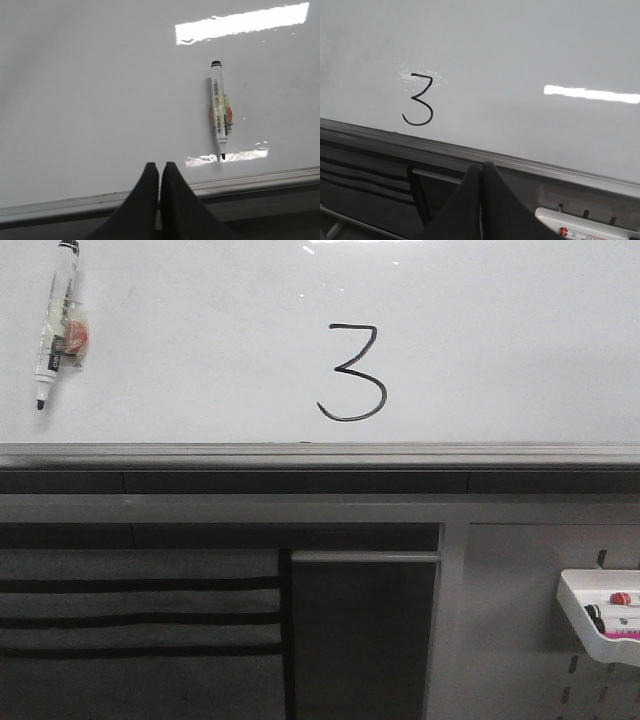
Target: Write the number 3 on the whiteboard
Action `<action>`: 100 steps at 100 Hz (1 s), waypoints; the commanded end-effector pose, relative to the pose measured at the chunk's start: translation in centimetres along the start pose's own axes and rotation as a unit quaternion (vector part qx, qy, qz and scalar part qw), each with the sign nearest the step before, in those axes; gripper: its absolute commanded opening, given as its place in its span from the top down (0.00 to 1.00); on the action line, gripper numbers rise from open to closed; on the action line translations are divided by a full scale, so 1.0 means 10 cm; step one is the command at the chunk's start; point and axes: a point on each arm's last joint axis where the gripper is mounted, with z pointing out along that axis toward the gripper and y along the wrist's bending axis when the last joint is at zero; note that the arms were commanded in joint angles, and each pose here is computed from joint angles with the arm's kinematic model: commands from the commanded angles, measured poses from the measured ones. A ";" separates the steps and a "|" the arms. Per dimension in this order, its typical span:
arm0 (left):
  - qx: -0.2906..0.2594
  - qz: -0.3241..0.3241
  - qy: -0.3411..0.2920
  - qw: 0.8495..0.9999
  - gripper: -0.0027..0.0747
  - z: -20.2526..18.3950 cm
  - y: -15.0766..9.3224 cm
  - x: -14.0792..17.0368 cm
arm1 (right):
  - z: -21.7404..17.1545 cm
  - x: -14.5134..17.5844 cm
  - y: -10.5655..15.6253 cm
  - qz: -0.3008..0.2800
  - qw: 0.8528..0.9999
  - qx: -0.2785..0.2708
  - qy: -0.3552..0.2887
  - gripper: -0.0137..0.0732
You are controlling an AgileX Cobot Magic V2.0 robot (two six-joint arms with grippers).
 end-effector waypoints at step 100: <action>-0.010 -0.006 -0.054 0.998 0.99 -0.03 0.02 -0.08 | -0.25 0.55 -0.14 -0.009 0.973 0.131 -0.190 0.93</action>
